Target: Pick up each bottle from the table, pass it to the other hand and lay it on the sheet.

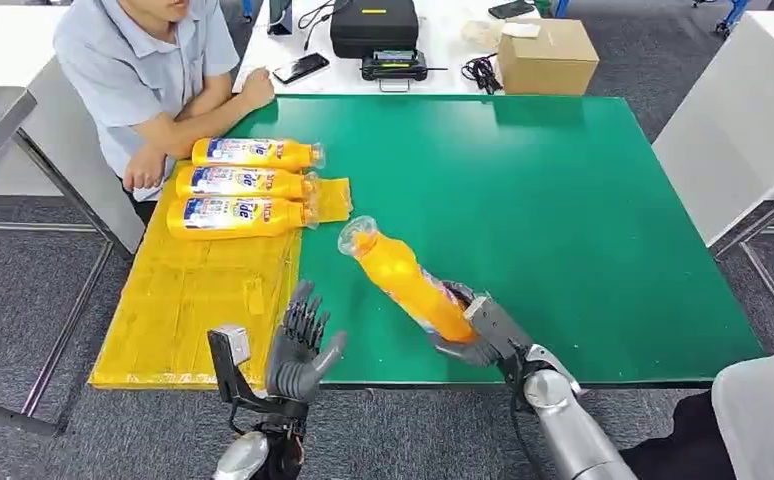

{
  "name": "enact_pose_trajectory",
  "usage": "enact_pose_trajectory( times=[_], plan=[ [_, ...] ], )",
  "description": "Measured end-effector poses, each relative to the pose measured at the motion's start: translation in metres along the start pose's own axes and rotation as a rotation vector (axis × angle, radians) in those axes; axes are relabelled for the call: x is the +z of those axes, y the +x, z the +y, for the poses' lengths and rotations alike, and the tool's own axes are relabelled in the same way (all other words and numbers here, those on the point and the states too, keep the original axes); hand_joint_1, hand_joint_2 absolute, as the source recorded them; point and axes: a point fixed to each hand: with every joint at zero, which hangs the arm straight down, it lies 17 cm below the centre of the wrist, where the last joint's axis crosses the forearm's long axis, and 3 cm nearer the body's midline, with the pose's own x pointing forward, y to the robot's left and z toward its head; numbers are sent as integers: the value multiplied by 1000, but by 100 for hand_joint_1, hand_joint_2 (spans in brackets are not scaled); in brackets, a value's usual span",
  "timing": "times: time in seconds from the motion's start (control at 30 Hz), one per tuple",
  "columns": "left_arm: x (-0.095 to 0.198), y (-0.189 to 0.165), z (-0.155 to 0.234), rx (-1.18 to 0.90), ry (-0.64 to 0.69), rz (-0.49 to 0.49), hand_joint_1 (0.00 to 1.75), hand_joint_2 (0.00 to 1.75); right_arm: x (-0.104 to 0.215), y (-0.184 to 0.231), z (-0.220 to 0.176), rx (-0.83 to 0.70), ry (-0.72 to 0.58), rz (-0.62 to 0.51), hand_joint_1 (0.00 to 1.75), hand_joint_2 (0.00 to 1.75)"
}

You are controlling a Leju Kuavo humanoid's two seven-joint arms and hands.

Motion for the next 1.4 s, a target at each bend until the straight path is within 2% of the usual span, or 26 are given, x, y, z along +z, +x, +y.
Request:
enact_pose_trajectory(
  times=[0.27, 0.57, 0.73, 0.8, 0.93, 0.97, 1.1, 1.17, 1.27, 1.3, 1.37, 1.4],
  plan=[
    [-6, -16, -6, -36, -31, 41, 0, 175, -6, 12, 21, -8, 45, -35, 175, 175],
    [-17, -4, -12, -89, -35, -31, 0, 175, -11, 18, 53, 11, 112, -48, 175, 175],
    [-18, -3, -13, -95, -38, -35, 0, 175, -12, 19, 59, 21, 126, -49, 175, 175],
    [-19, -3, -14, -97, -40, -34, 0, 175, -13, 18, 63, 35, 136, -46, 162, 175],
    [-21, 0, -18, -97, -51, -39, 0, 175, -15, 17, 71, 55, 151, -37, 162, 175],
    [-21, 1, -19, -101, -56, -43, 0, 175, -16, 16, 72, 59, 151, -34, 168, 175],
    [-22, 1, -29, -103, -88, -37, 0, 175, -20, 13, 74, 72, 147, -22, 164, 175],
    [-21, -1, -31, -101, -93, -27, 0, 175, -21, 11, 72, 85, 137, -14, 173, 175],
    [-22, -3, -31, -98, -92, -18, 0, 175, -24, 8, 73, 118, 134, -3, 164, 175],
    [-22, -3, -30, -94, -89, -15, 171, 175, -25, 7, 73, 129, 135, -1, 161, 175],
    [-23, -3, -30, -89, -88, -13, 175, 175, -26, 7, 76, 143, 141, 0, 127, 175],
    [-23, -3, -30, -78, -88, -9, 175, 175, -26, 6, 77, 145, 144, 2, 133, 175]
  ],
)
